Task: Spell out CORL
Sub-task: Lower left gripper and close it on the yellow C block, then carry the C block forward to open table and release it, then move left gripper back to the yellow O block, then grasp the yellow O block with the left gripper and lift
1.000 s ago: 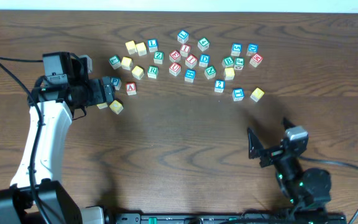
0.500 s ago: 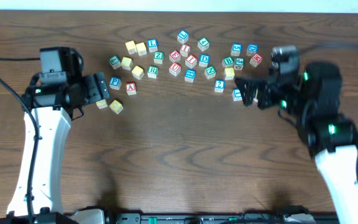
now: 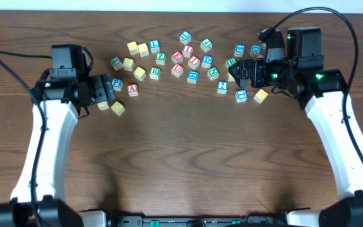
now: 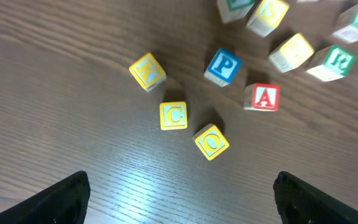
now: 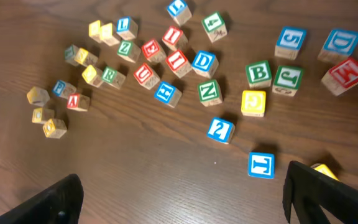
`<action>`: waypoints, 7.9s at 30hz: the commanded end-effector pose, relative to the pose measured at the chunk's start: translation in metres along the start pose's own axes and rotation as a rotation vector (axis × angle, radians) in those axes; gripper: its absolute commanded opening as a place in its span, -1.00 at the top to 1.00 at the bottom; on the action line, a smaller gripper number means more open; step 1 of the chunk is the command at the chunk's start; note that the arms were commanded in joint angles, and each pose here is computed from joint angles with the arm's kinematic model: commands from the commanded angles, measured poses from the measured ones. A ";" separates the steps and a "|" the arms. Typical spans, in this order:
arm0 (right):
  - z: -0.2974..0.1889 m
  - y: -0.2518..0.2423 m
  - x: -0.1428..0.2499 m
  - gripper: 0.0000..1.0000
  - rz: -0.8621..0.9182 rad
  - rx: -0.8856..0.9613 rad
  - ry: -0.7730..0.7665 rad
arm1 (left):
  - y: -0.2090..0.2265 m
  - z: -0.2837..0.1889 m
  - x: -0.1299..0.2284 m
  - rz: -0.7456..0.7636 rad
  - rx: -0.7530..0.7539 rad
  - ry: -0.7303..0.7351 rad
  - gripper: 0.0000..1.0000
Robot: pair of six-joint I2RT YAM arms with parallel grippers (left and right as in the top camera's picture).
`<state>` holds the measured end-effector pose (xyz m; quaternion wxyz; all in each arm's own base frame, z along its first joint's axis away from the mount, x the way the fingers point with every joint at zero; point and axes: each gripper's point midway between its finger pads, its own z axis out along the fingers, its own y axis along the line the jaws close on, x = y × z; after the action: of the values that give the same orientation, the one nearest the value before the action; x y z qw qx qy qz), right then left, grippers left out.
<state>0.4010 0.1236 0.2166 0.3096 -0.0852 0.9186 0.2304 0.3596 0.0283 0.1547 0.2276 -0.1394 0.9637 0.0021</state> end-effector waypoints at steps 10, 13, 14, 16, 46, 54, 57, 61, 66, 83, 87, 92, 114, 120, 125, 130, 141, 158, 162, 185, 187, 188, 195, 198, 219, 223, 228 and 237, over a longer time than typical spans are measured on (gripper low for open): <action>-0.002 -0.002 -0.002 -0.72 0.004 0.001 0.006 | 0.002 0.044 0.012 -0.090 -0.037 0.120 -0.68; -0.002 -0.002 -0.001 -0.77 0.007 0.001 0.012 | 0.002 0.050 0.015 -0.098 -0.042 0.140 -0.66; -0.002 -0.002 0.000 -0.78 0.008 0.001 0.013 | 0.002 0.052 0.017 -0.107 -0.045 0.147 -0.65; -0.002 -0.002 0.000 -0.81 0.008 0.002 0.014 | 0.003 0.056 0.018 -0.110 -0.048 0.158 -0.63; -0.002 -0.002 0.000 -0.92 0.008 0.002 0.015 | 0.016 0.126 0.019 -0.052 -0.091 0.194 -0.15; -0.002 -0.002 0.000 -0.93 0.008 0.002 0.015 | 0.011 0.133 0.022 -0.054 -0.061 0.202 0.00; -0.002 -0.002 0.000 -0.93 0.008 0.002 0.015 | 0.012 0.138 0.024 -0.054 -0.063 0.212 0.00; -0.002 -0.002 0.000 -0.93 0.008 0.002 0.015 | 0.013 0.145 0.030 -0.053 -0.069 0.234 0.01; -0.002 -0.002 0.000 -0.93 0.008 0.002 0.015 | 0.012 0.147 0.026 -0.054 -0.065 0.218 0.18; -0.002 -0.002 0.001 -0.99 0.010 0.003 0.018 | -0.001 0.082 -0.017 -0.046 -0.015 0.029 0.48; -0.002 -0.006 0.001 -0.98 0.010 0.022 0.017 | -0.034 0.041 -0.022 0.019 0.044 -0.044 0.48; -0.002 -0.006 0.001 -0.98 0.010 0.026 0.017 | -0.102 0.030 0.014 0.193 0.119 0.007 0.48; -0.002 -0.010 0.005 -0.99 0.017 0.049 0.031 | -0.147 0.107 0.100 0.356 0.139 0.303 0.48; -0.002 -0.010 0.005 -0.99 0.017 0.049 0.032 | -0.148 0.118 0.099 0.356 0.134 0.294 0.48; -0.002 -0.010 0.005 -0.98 0.017 0.049 0.032 | -0.148 0.122 0.100 0.357 0.132 0.299 0.48; -0.002 -0.010 0.005 -0.99 0.017 0.048 0.032 | -0.147 0.122 0.101 0.357 0.131 0.302 0.46; -0.002 -0.010 0.005 -0.99 0.017 0.049 0.033 | -0.147 0.118 0.099 0.357 0.132 0.299 0.31; -0.002 -0.010 0.005 -0.99 0.017 0.049 0.033 | -0.130 0.037 0.001 0.106 0.177 0.070 0.22; -0.002 -0.010 0.005 -0.98 0.017 0.049 0.032 | -0.097 0.047 0.000 -0.039 0.095 0.108 0.22; -0.002 -0.012 0.013 -0.98 0.030 0.056 0.063 | -0.020 0.117 0.039 -0.339 -0.198 0.310 0.09; -0.002 -0.012 0.013 -0.99 0.030 0.056 0.063 | -0.026 0.121 0.042 -0.343 -0.167 0.332 0.08; -0.002 -0.012 0.013 -0.99 0.030 0.056 0.063 | -0.028 0.123 0.043 -0.344 -0.160 0.334 0.09; -0.002 -0.012 0.013 -0.98 0.030 0.056 0.063 | -0.034 0.134 0.053 -0.349 -0.135 0.380 0.08; -0.002 -0.012 0.013 -0.98 0.030 0.056 0.064 | -0.034 0.139 0.061 -0.351 -0.132 0.400 0.08; -0.002 -0.012 0.013 -0.99 0.029 0.060 0.063 | -0.037 0.136 0.047 -0.220 -0.086 0.360 0.36; -0.001 -0.010 0.013 -0.99 0.024 0.056 0.063 | -0.046 0.117 0.032 -0.166 -0.044 0.302 0.38; 0.001 -0.010 0.013 -0.99 0.024 0.055 0.065 | -0.072 0.083 0.016 -0.101 0.019 0.209 0.44; 0.001 -0.010 0.013 -0.98 0.024 0.055 0.066 | -0.142 0.065 0.035 0.090 0.103 0.167 0.44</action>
<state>0.3899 0.1147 0.1999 0.2723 -0.0700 0.9370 0.2072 0.3995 -0.0932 0.0877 0.1506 -0.1212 0.9798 -0.0513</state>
